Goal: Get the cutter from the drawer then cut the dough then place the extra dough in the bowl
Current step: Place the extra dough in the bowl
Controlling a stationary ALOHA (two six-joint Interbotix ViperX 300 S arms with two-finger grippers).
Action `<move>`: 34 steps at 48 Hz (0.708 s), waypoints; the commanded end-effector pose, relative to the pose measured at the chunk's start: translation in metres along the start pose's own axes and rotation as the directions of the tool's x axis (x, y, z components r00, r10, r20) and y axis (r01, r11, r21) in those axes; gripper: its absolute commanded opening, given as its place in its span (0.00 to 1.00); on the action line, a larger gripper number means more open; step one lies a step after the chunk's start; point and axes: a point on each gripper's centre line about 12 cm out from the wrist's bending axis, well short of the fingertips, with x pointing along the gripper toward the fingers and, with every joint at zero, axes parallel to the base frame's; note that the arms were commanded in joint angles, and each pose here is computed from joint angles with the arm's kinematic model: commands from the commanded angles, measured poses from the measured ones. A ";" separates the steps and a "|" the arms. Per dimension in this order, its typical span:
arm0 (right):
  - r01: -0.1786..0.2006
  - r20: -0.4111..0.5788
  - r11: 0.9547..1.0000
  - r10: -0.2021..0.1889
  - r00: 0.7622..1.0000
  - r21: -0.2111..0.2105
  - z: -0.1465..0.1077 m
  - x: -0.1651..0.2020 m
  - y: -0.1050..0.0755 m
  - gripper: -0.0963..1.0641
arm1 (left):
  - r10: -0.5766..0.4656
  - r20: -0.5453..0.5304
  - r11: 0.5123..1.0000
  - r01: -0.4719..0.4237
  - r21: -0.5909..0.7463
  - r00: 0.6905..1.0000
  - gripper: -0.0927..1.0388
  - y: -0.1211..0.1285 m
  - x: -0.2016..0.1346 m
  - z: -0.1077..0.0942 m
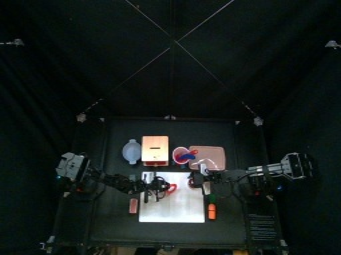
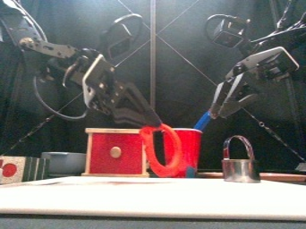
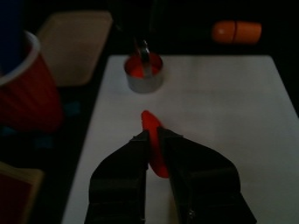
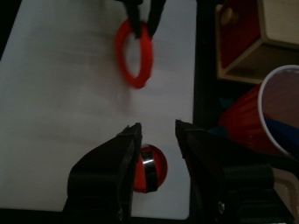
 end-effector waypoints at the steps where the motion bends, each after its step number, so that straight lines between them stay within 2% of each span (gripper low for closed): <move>1: 0.011 0.052 1.000 -0.012 0.999 0.003 0.016 -0.004 -0.004 0.74 | 0.093 0.137 0.995 -0.089 -0.037 0.986 0.59 0.036 -0.022 0.037; 7: 0.015 0.062 1.000 -0.015 0.998 0.001 0.020 -0.003 -0.006 0.74 | 0.173 0.219 0.985 -0.166 -0.049 0.960 0.59 0.068 -0.046 0.061; 14: 0.020 0.070 1.000 -0.020 0.997 0.002 0.021 -0.002 -0.008 0.74 | 0.281 0.250 0.960 -0.274 -0.064 0.927 0.59 0.105 -0.072 0.064; 23: 0.023 0.074 1.000 -0.024 0.997 0.005 0.021 -0.002 -0.009 0.74 | 0.427 0.236 0.903 -0.398 -0.163 0.873 0.59 0.142 -0.114 0.045; 34: 0.023 0.070 1.000 -0.024 0.997 0.012 0.020 -0.001 -0.010 0.74 | 0.526 0.184 0.843 -0.480 -0.244 0.830 0.59 0.160 -0.152 0.009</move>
